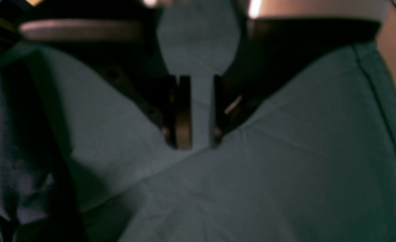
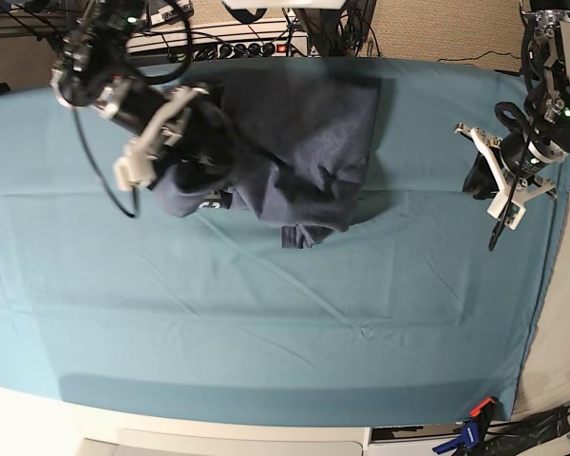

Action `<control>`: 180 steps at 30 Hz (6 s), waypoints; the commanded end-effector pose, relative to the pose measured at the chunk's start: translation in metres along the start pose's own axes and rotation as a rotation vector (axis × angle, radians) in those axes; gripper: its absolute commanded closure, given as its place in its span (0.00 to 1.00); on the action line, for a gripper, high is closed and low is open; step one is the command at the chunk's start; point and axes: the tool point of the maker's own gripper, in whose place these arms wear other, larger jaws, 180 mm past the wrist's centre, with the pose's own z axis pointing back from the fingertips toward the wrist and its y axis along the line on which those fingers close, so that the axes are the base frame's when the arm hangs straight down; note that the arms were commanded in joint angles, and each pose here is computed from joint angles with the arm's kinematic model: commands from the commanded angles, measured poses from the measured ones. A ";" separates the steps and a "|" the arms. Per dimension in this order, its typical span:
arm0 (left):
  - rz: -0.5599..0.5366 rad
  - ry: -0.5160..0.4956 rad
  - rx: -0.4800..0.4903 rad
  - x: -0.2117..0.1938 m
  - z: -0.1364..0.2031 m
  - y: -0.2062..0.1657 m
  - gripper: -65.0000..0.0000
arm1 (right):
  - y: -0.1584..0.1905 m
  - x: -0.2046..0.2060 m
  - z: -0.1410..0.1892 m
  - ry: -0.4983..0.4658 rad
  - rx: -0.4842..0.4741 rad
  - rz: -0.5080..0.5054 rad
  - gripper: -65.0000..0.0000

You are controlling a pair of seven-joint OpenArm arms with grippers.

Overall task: Fold the T-shirt properly
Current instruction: 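Lift the printed end with the right gripper and fold it over the bundle, then open the right gripper and withdraw it from the folded shirt, then move the left gripper onto the folded bundle and grasp its edge, then pull the bundle edge with the left gripper to flatten the fold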

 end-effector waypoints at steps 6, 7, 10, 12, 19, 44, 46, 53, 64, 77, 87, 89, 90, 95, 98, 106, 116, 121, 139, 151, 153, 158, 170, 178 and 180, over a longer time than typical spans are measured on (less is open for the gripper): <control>-0.016 -0.042 0.007 0.013 0.005 0.004 0.82 | 0.023 0.012 -0.030 -0.038 0.031 0.119 1.00; -0.016 -0.042 0.007 0.013 0.005 0.004 0.82 | 0.027 0.011 -0.034 -0.032 0.037 0.134 1.00; -0.016 -0.042 0.007 0.013 0.005 0.004 0.82 | 0.036 0.011 -0.047 -0.018 0.046 0.177 1.00; -0.016 -0.042 0.007 0.013 0.005 0.004 0.82 | 0.043 0.012 -0.055 -0.025 0.044 0.196 1.00; -0.016 -0.042 0.007 0.013 0.005 0.004 0.82 | 0.055 0.013 -0.072 -0.026 0.030 0.211 1.00; -0.016 -0.042 0.007 0.013 0.005 0.004 0.82 | 0.079 0.012 -0.090 -0.030 0.050 0.277 0.55; -0.016 -0.042 0.007 0.013 0.005 0.004 0.82 | 0.086 0.013 -0.090 -0.044 0.080 0.260 0.48; -0.015 -0.042 0.006 0.013 0.005 0.003 0.82 | 0.131 0.026 -0.083 -0.118 0.271 0.275 0.48; 0.029 -0.068 -0.061 0.017 0.005 -0.009 0.82 | 0.069 0.048 -0.053 -0.062 -0.117 0.432 0.49; 0.077 -0.177 -0.328 0.030 0.017 -0.071 1.00 | -0.055 0.025 0.049 0.085 -0.631 0.328 0.59; 0.033 -0.390 -0.449 0.085 0.065 -0.152 1.00 | -0.107 0.036 0.126 0.034 -0.942 0.238 0.59; 0.054 -0.373 -0.488 0.082 0.062 -0.178 1.00 | -0.112 0.038 0.137 0.019 -0.980 0.233 0.59; 0.066 -0.352 -0.502 0.079 0.057 -0.190 1.00 | -0.112 0.039 0.140 0.013 -0.986 0.231 0.59; 0.052 -0.316 -0.546 0.076 0.044 -0.248 1.00 | -0.113 0.038 0.143 0.014 -0.995 0.229 0.59; 0.051 -0.323 -0.554 0.082 0.040 -0.275 1.00 | -0.113 0.038 0.143 0.015 -0.994 0.230 0.59; 0.066 -0.294 -0.634 0.084 0.016 -0.328 1.00 | -0.113 0.037 0.144 0.010 -0.996 0.227 0.59; 0.057 -0.221 -0.668 0.088 -0.034 -0.351 1.00 | -0.112 0.036 0.143 0.008 -0.993 0.227 0.59; 0.040 -0.201 -0.663 0.093 -0.048 -0.352 1.00 | -0.112 0.037 0.143 0.005 -0.993 0.227 0.59; -0.099 0.028 -0.503 0.032 -0.096 -0.324 1.00 | -0.112 0.037 0.144 0.004 -0.995 0.226 0.59; -0.100 0.015 -0.516 0.042 -0.090 -0.323 1.00 | -0.112 0.037 0.144 0.004 -0.995 0.226 0.59; -0.113 0.015 -0.501 0.042 -0.091 -0.320 1.00 | -0.112 0.037 0.144 0.004 -0.995 0.226 0.59; -0.160 0.028 -0.447 0.036 -0.096 -0.309 1.00 | -0.112 0.037 0.144 0.004 -0.995 0.226 0.59; -0.257 0.091 -0.310 0.016 -0.105 -0.273 1.00 | -0.112 0.037 0.144 0.003 -0.995 0.226 0.59; -0.269 0.103 -0.309 0.014 -0.104 -0.271 1.00 | -0.112 0.037 0.144 0.002 -0.994 0.226 0.59; -0.263 0.092 -0.332 0.017 -0.102 -0.274 1.00 | -0.112 0.038 0.143 -0.001 -0.993 0.228 0.59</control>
